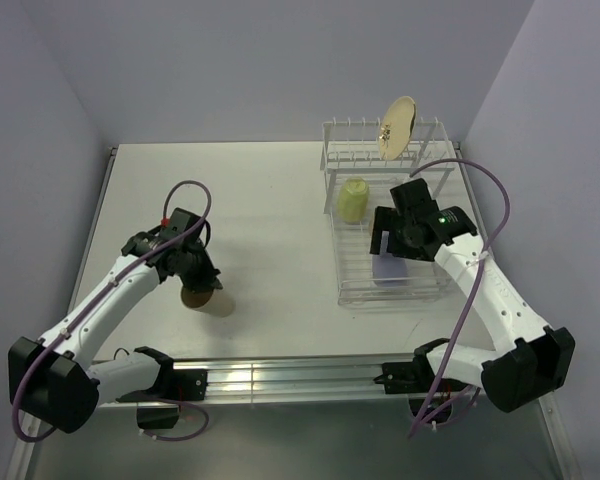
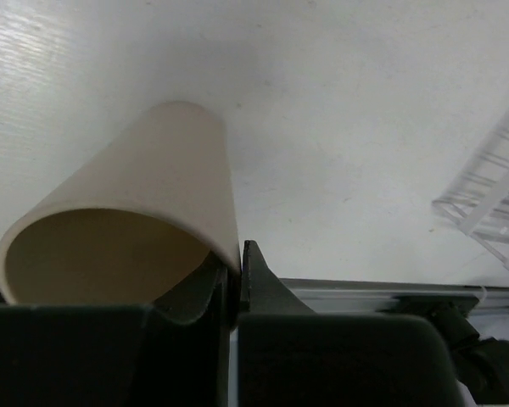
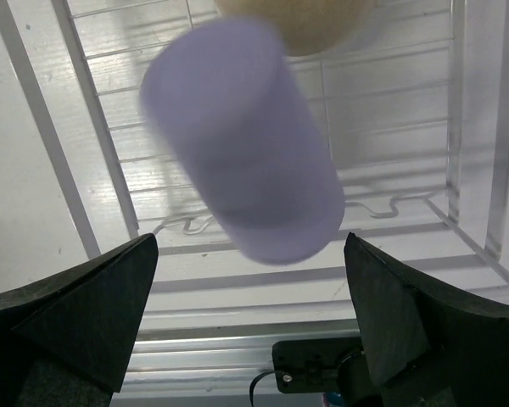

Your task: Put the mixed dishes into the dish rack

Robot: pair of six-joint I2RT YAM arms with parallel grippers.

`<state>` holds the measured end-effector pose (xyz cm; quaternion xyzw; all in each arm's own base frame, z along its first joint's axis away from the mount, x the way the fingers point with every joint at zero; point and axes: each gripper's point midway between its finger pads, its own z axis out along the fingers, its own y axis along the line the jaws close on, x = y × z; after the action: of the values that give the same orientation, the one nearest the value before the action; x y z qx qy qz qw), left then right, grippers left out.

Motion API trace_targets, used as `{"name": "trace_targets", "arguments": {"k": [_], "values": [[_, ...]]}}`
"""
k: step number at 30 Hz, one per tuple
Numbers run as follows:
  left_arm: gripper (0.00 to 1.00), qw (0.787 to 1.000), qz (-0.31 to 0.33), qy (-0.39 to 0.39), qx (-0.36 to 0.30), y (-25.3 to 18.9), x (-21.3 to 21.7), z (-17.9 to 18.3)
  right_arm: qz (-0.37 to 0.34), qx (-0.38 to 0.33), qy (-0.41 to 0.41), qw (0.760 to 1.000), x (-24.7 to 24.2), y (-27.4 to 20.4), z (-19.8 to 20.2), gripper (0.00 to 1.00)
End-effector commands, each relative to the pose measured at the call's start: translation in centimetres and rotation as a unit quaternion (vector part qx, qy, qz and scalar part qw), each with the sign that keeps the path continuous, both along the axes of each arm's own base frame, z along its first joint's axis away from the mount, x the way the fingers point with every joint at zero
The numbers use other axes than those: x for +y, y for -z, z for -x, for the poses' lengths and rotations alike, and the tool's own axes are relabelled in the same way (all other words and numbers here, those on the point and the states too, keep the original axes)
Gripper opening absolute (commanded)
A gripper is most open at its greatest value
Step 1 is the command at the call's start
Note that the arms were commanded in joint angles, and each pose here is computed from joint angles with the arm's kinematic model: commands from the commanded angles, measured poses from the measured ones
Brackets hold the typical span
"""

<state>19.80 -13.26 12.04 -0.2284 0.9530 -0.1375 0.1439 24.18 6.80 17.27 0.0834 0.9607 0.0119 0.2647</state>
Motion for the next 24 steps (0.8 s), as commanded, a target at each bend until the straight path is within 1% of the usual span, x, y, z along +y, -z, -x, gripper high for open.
{"name": "trace_targets", "arguments": {"k": [1, 3, 8, 10, 15, 17, 19, 21, 22, 24], "values": [[0.00, 0.998, 0.057, 0.017, -0.031, -2.9, -2.1, -1.1, -0.009, -0.011, -0.004, 1.000, 0.5, 0.2, -1.3, 0.99], [0.00, 0.996, 0.076, 0.018, -0.048, -4.8, -2.7, -1.6, -0.009, 0.001, -0.003, 1.000, 0.6, 0.7, -1.3, 1.00], [0.00, 0.989, 0.116, 0.019, -0.090, -9.2, -3.8, -2.4, -0.007, -0.025, -0.006, 1.000, 0.4, -0.4, -1.5, 1.00], [0.00, 0.987, 0.128, 0.020, -0.100, -10.3, -4.1, -2.5, 0.003, -0.026, -0.002, 1.000, 0.0, -0.6, -1.5, 1.00], [0.00, 0.970, 0.187, 0.029, -0.151, -15.2, -5.4, -2.9, 0.004, -0.020, -0.002, 1.000, 0.0, 0.1, -1.5, 1.00], [0.00, 0.964, 0.210, 0.035, -0.159, -16.9, -6.0, -2.8, 0.013, -0.016, 0.001, 1.000, -0.2, 0.1, -1.8, 1.00], [0.00, 0.951, 0.243, 0.038, -0.185, -19.2, -6.7, -2.9, 0.012, -0.019, -0.001, 1.000, -0.1, -0.2, -1.9, 1.00], [0.00, 0.935, 0.289, 0.055, -0.198, -21.4, -7.8, -2.4, -0.002, -0.034, -0.010, 0.999, 0.4, -1.1, -2.2, 1.00], [0.00, 0.919, 0.321, 0.061, -0.221, -23.3, -8.5, -2.7, -0.021, -0.041, -0.027, 0.999, 1.3, -1.6, -2.1, 1.00], [0.00, 0.895, 0.375, 0.087, -0.226, -25.3, -9.7, -2.0, -0.055, -0.068, -0.047, 0.995, 2.4, -3.3, -2.0, 1.00]]}}
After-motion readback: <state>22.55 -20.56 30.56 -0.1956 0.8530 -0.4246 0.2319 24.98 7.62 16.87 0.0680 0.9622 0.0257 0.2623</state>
